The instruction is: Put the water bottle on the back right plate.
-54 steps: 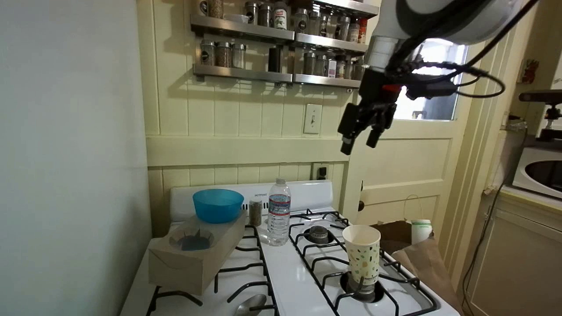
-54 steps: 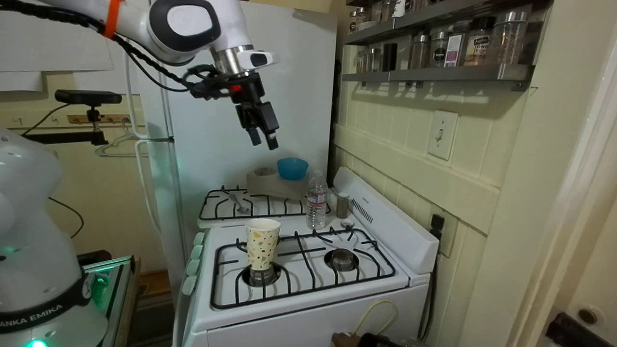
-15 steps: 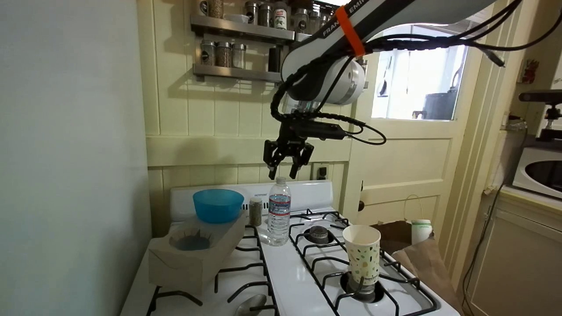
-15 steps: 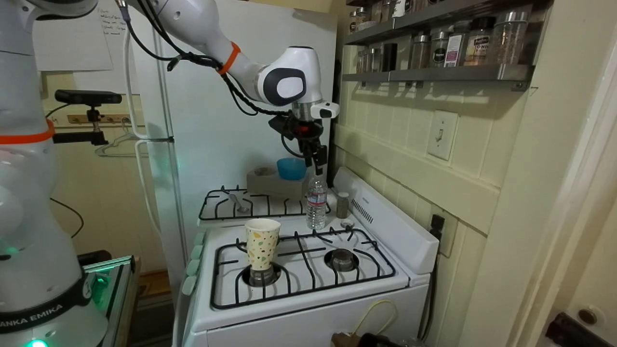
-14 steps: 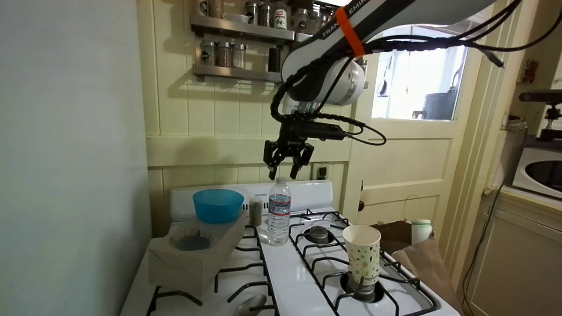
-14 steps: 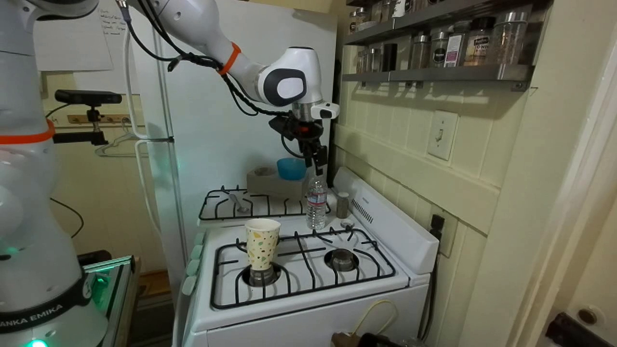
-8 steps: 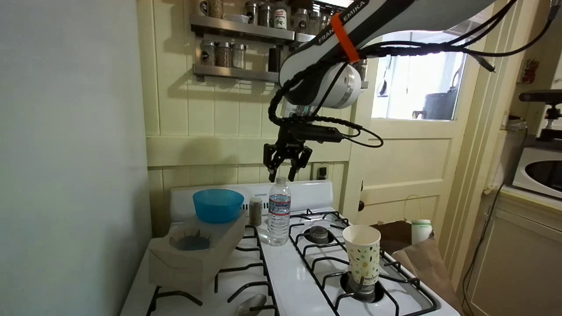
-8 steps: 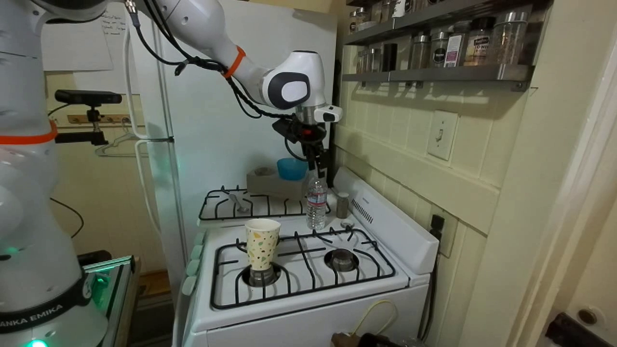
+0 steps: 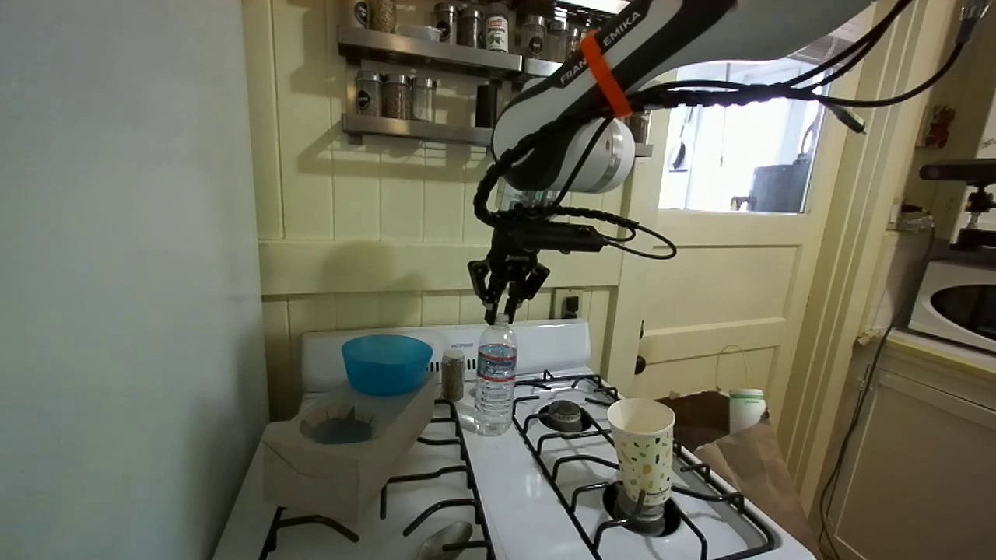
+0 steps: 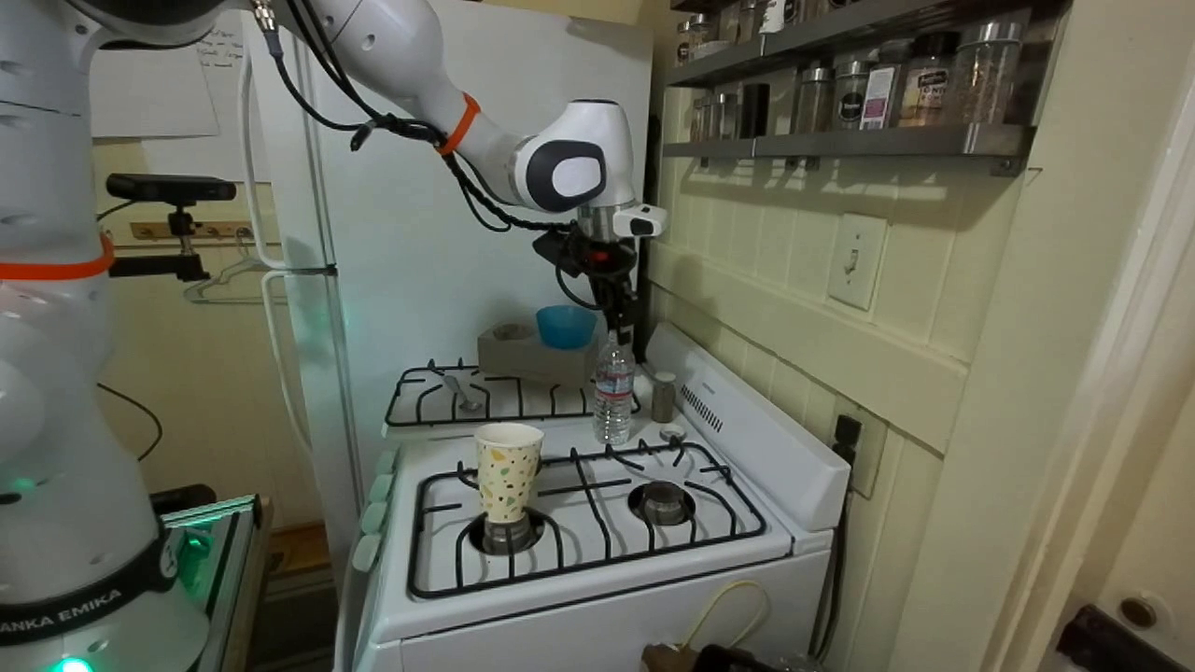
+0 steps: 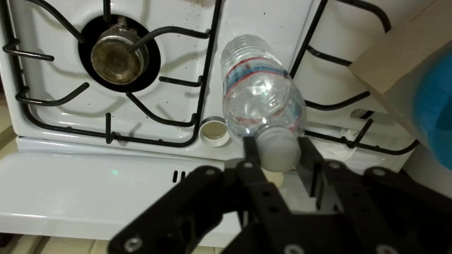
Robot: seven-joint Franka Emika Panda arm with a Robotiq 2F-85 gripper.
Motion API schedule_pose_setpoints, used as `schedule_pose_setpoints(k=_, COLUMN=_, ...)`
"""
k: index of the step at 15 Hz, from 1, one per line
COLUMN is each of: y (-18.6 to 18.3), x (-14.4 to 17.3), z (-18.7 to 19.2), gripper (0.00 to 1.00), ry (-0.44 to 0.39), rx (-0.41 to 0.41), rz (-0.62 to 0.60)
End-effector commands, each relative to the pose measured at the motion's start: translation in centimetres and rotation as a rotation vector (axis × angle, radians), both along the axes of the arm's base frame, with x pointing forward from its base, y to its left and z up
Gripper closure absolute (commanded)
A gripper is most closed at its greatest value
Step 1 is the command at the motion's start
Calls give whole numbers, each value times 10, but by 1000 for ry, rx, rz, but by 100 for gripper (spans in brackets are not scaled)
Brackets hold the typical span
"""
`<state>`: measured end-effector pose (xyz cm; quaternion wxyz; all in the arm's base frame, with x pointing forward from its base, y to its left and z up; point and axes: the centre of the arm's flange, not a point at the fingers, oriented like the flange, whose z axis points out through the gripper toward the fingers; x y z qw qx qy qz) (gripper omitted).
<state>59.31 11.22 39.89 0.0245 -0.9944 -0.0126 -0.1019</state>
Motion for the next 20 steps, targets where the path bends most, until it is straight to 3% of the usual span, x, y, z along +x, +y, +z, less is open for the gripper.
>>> schedule_pose_setpoints(k=1, y=4, x=0, z=6, gripper=92, ry=34, rx=-31, rz=-19)
schedule_pose_setpoints(k=4, y=2, x=-11, z=29, gripper=92, ry=-4, rx=-36, rz=-7)
schedule_pose_setpoints(k=7, y=-6, x=-29, z=72, gripper=92, ry=-105, rx=-13, rz=-14)
schedule_pose_setpoints(k=11, y=-49, x=-50, z=111, gripper=92, ry=-174, rx=-77, rz=-141)
schedule_pose_setpoints(k=15, y=-107, x=-69, z=104, gripper=92, ry=-193, rx=-95, rz=-334)
schedule_pose_setpoints(k=20, y=-135, x=-76, z=69, gripper=92, ry=-147, rx=-68, rz=-427)
